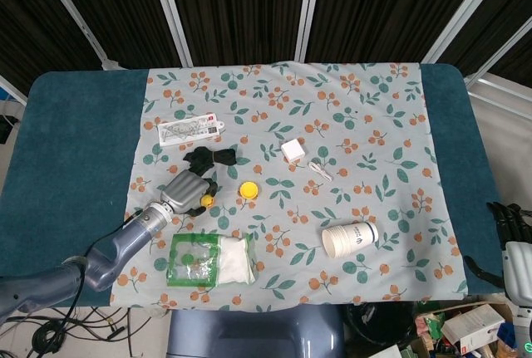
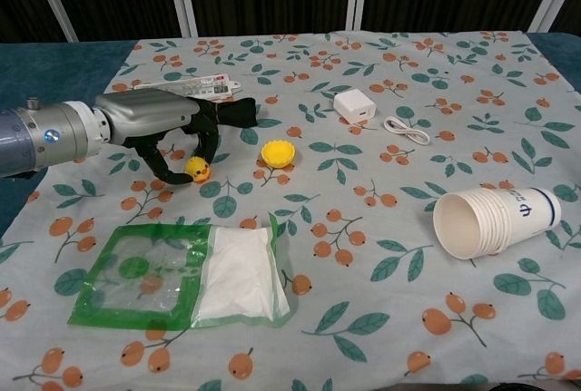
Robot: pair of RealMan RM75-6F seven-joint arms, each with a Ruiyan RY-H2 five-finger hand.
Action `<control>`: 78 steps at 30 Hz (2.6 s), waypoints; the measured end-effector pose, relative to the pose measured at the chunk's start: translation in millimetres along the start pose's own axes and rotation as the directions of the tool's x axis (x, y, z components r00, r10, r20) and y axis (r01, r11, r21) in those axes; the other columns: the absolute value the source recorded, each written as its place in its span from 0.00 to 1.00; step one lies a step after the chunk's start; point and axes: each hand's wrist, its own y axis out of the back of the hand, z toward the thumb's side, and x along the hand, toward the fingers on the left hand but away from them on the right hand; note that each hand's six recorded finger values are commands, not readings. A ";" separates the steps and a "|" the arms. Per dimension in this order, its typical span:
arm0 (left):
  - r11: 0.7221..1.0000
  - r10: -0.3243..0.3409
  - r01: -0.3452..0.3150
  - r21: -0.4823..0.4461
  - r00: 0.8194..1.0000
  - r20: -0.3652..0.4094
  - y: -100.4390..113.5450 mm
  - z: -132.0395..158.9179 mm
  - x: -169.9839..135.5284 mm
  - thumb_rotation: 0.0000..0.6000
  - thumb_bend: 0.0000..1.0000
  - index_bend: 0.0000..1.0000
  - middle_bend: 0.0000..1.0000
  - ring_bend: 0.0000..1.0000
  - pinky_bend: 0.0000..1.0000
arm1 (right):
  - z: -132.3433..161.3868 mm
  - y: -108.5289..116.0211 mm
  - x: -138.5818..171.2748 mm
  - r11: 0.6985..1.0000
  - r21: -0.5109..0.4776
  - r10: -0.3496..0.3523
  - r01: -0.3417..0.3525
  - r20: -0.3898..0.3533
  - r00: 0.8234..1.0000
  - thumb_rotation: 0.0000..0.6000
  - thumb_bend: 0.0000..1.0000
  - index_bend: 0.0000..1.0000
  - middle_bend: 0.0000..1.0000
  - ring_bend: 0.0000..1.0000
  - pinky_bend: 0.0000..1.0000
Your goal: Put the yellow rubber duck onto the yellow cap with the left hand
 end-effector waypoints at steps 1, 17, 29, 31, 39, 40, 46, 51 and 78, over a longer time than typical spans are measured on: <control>1.000 0.000 0.000 -0.001 1.000 0.002 -0.1 0.6 0.2 1.00 0.30 0.47 0.46 0.06 0.13 | -0.1 0.0 0.0 1.000 0.000 0.000 0.000 0.000 1.000 1.00 0.12 0.10 0.08 0.09 0.18; 0.999 0.032 -0.032 -0.016 0.999 0.008 9.8 -2.4 -2.2 1.00 0.36 0.51 0.49 0.09 0.14 | -0.5 0.4 0.0 1.000 -0.003 -0.001 0.001 0.001 1.000 1.00 0.12 0.09 0.08 0.09 0.18; 0.981 0.158 -0.154 -0.119 0.987 0.023 55.9 8.5 5.5 1.00 0.36 0.51 0.48 0.09 0.14 | -0.9 1.3 0.6 1.000 -0.006 -0.002 0.002 0.004 1.000 1.00 0.12 0.09 0.08 0.09 0.18; 0.979 0.161 -0.156 -0.131 0.987 0.029 60.0 13.8 12.0 1.00 0.36 0.51 0.48 0.09 0.14 | -1.0 1.2 0.9 1.000 -0.008 -0.001 0.001 0.005 1.000 1.00 0.12 0.09 0.08 0.09 0.18; 0.968 0.177 -0.167 -0.188 0.983 0.041 66.4 33.8 37.4 1.00 0.36 0.51 0.47 0.08 0.14 | -1.7 1.1 1.3 1.000 -0.008 -0.001 0.001 0.007 1.000 1.00 0.12 0.09 0.08 0.09 0.18; 0.969 0.170 -0.159 -0.190 0.984 0.045 64.8 37.0 41.2 1.00 0.36 0.51 0.47 0.08 0.14 | -1.6 1.0 1.1 1.000 -0.009 0.000 0.000 0.007 1.000 1.00 0.12 0.09 0.08 0.09 0.18; 0.973 0.159 -0.145 -0.182 0.985 0.069 55.8 53.6 55.2 1.00 0.36 0.51 0.47 0.08 0.14 | -1.7 1.3 1.2 1.000 -0.012 -0.001 0.001 0.006 1.000 1.00 0.12 0.09 0.08 0.09 0.18; 0.975 0.151 -0.134 -0.179 0.985 0.082 48.9 63.3 62.5 1.00 0.36 0.51 0.47 0.08 0.14 | -1.9 1.9 1.4 1.000 -0.015 -0.002 0.003 0.005 1.000 1.00 0.12 0.09 0.08 0.09 0.18; 0.988 0.115 -0.106 -0.112 0.990 0.078 39.7 61.3 65.6 1.00 0.21 0.04 0.07 0.00 0.08 | -2.8 2.2 1.2 1.000 -0.021 -0.001 0.001 0.009 1.000 1.00 0.12 0.09 0.08 0.09 0.18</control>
